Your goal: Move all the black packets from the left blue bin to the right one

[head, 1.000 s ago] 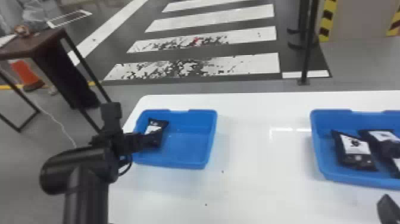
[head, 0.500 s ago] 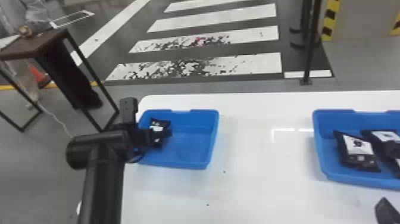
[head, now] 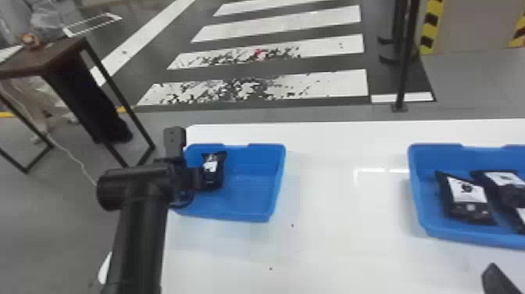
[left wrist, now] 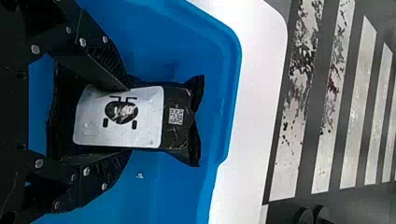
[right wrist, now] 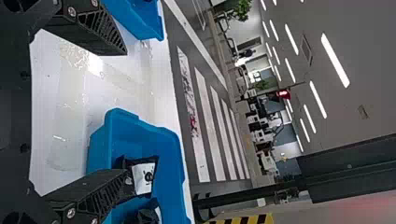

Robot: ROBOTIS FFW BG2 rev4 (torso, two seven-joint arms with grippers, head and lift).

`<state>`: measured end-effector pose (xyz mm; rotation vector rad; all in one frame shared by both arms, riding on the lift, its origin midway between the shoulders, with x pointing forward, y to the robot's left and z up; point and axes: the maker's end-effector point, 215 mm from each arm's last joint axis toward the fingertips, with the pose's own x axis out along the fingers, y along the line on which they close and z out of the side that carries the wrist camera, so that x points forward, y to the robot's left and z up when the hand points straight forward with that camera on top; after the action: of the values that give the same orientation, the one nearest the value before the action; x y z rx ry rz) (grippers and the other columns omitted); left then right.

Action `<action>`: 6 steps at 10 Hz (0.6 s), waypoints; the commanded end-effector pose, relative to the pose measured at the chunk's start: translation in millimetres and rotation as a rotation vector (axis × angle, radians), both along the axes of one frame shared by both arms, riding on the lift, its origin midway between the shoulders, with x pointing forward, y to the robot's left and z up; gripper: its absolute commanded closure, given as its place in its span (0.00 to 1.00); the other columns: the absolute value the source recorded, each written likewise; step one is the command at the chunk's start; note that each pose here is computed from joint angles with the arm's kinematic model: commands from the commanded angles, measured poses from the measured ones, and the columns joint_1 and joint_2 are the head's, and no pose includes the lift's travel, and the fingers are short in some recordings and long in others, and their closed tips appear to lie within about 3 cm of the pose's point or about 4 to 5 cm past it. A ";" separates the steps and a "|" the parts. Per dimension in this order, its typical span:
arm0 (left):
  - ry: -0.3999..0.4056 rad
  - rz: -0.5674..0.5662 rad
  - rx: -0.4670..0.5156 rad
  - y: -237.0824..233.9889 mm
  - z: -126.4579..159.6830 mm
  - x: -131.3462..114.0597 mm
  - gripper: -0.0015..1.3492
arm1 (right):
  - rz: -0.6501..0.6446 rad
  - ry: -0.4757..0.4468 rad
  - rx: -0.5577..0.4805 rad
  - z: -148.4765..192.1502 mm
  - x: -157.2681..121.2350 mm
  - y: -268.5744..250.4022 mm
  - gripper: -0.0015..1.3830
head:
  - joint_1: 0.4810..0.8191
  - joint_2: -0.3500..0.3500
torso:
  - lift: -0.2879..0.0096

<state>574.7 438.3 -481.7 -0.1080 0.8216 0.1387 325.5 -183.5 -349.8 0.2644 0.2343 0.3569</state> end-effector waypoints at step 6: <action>-0.221 -0.154 0.050 -40.2 55.2 -9.7 0.86 | 0.009 0.018 0.023 -3.9 -2.0 3.1 0.10 | 0.63 0.92 | 0.50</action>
<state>570.9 406.3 -438.6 -0.0174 0.6365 0.0179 323.3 -180.7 -354.8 0.2878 0.2517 0.3650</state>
